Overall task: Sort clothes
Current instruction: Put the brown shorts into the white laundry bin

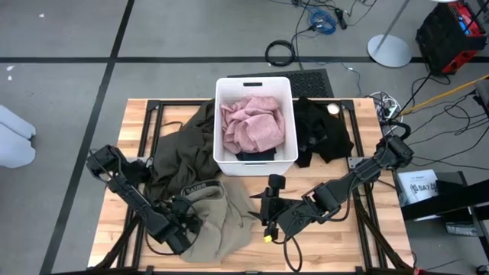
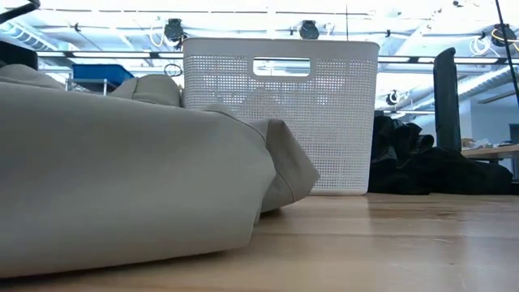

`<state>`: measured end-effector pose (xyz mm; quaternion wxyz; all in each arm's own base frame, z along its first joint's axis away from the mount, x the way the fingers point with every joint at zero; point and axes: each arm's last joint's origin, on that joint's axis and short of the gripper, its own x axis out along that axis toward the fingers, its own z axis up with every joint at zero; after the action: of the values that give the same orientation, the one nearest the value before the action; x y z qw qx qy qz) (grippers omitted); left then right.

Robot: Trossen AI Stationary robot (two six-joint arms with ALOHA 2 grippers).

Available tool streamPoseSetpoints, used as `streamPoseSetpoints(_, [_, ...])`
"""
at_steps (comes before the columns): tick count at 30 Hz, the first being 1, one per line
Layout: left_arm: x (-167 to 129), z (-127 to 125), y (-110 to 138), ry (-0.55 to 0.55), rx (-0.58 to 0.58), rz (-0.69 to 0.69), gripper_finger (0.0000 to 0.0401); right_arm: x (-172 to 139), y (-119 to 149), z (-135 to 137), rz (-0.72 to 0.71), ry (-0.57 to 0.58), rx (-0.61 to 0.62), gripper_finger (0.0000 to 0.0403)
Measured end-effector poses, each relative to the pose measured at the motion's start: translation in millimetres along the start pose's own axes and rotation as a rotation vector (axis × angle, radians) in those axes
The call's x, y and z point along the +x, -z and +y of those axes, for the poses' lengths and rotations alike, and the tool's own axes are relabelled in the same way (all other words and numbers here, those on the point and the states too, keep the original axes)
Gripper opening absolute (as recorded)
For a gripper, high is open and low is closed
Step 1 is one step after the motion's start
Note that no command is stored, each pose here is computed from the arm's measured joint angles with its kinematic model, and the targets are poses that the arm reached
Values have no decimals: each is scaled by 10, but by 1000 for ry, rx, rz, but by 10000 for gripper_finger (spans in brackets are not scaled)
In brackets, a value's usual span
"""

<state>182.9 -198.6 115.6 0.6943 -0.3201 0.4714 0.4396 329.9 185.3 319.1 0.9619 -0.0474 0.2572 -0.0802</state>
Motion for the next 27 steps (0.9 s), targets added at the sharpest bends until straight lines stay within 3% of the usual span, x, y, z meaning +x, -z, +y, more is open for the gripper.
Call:
streamPoseSetpoints(3, [-7,4,9,3,22,1,343,0,1,0,1,0,0,194])
streamPoseSetpoints(8, [-11,-25,17,33,164,11,321,1,3,0,2,1,0,194])
streamPoseSetpoints(13, [-16,-54,25,62,252,2,236,1,4,0,3,1,0,194])
streamPoseSetpoints(20, [-116,-132,15,75,292,-58,40,1,11,-3,9,3,-5,194])
streamPoseSetpoints(22, [-168,-156,5,75,317,-84,23,1,11,-2,9,3,-5,194])
streamPoseSetpoints(27, [-423,-295,-33,110,396,-181,25,-11,33,-16,31,10,-23,194])
